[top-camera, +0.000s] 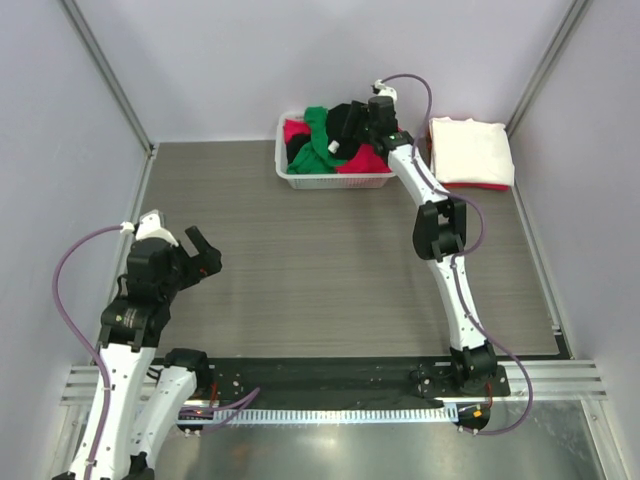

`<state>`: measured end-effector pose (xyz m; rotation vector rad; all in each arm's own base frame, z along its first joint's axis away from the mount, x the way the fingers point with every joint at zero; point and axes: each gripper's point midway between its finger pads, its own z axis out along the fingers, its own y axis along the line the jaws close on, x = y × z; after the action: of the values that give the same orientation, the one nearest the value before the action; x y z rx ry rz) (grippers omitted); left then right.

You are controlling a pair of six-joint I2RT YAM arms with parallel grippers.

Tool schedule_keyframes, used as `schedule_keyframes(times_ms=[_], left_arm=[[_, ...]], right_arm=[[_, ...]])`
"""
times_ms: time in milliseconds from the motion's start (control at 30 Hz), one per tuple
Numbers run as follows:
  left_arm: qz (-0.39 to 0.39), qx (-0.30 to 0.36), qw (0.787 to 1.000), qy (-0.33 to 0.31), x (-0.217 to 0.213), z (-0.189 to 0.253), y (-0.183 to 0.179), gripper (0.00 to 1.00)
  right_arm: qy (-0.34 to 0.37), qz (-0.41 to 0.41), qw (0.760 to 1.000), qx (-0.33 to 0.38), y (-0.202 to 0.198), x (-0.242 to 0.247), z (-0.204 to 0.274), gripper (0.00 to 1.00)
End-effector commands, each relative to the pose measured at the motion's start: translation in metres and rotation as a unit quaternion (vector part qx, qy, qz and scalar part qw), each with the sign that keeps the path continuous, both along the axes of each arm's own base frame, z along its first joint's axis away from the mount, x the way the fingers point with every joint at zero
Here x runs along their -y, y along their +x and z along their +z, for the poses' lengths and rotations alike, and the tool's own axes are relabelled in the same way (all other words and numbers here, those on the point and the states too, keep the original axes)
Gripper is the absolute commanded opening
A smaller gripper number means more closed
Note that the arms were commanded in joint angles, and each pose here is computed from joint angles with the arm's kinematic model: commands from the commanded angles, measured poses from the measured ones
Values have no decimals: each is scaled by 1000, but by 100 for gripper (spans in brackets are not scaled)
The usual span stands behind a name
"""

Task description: Fold and stack the t-shirts

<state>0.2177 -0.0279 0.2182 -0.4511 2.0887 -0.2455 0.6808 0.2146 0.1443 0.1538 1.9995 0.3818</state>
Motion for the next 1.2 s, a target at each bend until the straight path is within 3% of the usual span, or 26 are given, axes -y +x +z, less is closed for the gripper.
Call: schedule_keyframes(times_ms=[0,33,67,267,400,433,533,633,767,833,933,967,1033,1067,1100,1133,1167], left_arm=[[0,21,1000,11,-3,9,1,100],[0,21,1000,11,-3,9,1,100],[0,23,1000,10,-3,9,1,100],[-5,23,1000,9,-1,10,2,100],[-5,25,1000,9,-1,10,1,100],[-4,26,1000,9,-2,10,1,100],[-4,25,1000,9,-2,10,1,100],[-4,21,1000,10,-2,9,3,100],[0,13,1000,13,-3,6,4,100],[1,12,1000,13,-4,6,4,100],[3,16,1000,14,-4,7,3,100],[6,19,1000,14,-5,8,2,100],[8,21,1000,15,-6,9,1,100],[8,23,1000,14,-6,9,1,100],[8,24,1000,14,-6,10,1,100],[8,23,1000,15,-7,9,1,100],[9,24,1000,15,-7,9,1,100]], right_arm=[[19,-3,996,91,16,-16,54,85],[20,-4,996,92,18,-18,49,83],[19,-4,995,95,18,-20,48,72],[29,3,995,95,18,-28,44,42],[23,12,995,98,14,-31,53,4],[18,13,994,109,13,-33,63,1],[20,20,985,169,6,-37,126,1],[89,54,961,255,-22,-46,235,1],[172,178,895,371,-117,-79,386,1],[198,229,855,421,-186,-84,456,1],[237,279,824,433,-255,-73,504,1],[233,280,824,433,-265,-69,508,1],[217,233,865,387,-251,-54,479,1],[216,207,867,399,-274,-31,494,1],[208,176,897,348,-256,-25,447,1],[203,101,915,333,-243,10,431,1],[209,62,914,341,-265,41,440,1]])
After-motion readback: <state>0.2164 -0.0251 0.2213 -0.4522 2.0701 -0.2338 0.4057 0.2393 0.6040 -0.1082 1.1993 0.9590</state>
